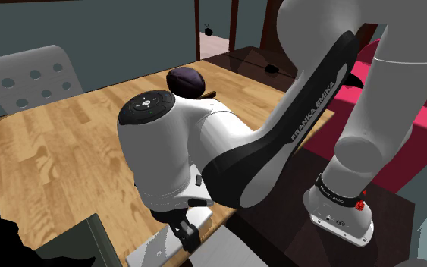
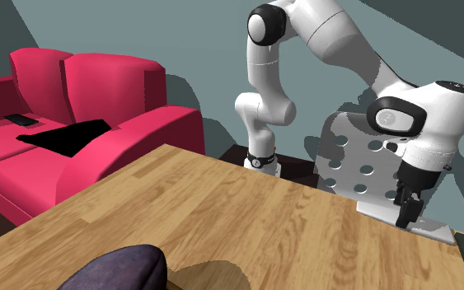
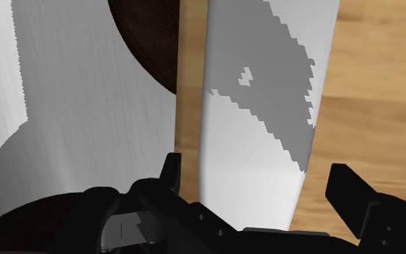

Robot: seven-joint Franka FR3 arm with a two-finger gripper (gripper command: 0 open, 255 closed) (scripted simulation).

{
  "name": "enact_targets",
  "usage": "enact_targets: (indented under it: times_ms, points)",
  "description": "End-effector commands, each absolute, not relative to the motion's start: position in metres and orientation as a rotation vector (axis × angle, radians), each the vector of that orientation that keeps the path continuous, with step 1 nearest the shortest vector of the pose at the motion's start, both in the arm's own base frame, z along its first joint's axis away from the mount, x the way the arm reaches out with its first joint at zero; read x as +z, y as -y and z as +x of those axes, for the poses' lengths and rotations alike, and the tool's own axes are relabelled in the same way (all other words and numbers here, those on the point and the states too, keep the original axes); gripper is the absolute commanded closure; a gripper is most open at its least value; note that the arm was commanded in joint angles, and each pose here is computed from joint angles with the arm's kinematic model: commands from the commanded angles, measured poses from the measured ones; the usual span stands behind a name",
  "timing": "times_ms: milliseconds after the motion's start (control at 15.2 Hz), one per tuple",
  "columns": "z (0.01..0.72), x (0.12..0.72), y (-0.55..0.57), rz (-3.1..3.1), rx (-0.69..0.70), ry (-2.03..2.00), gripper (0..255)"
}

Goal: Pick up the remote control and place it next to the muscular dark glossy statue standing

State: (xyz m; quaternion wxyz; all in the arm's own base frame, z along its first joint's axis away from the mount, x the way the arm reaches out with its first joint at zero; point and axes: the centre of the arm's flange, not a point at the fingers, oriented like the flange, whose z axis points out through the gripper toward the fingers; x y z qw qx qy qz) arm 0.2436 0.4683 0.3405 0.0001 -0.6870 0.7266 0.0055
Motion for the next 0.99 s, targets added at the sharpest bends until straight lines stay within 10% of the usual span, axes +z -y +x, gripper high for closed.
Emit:
enact_targets:
  times_ms: [0, 924]
  points:
    - [0.244, 0.34, -0.468, -2.158, 0.017, -2.283, 0]
    - [0.244, 0.39, -0.468, -2.158, 0.017, -2.283, 0]
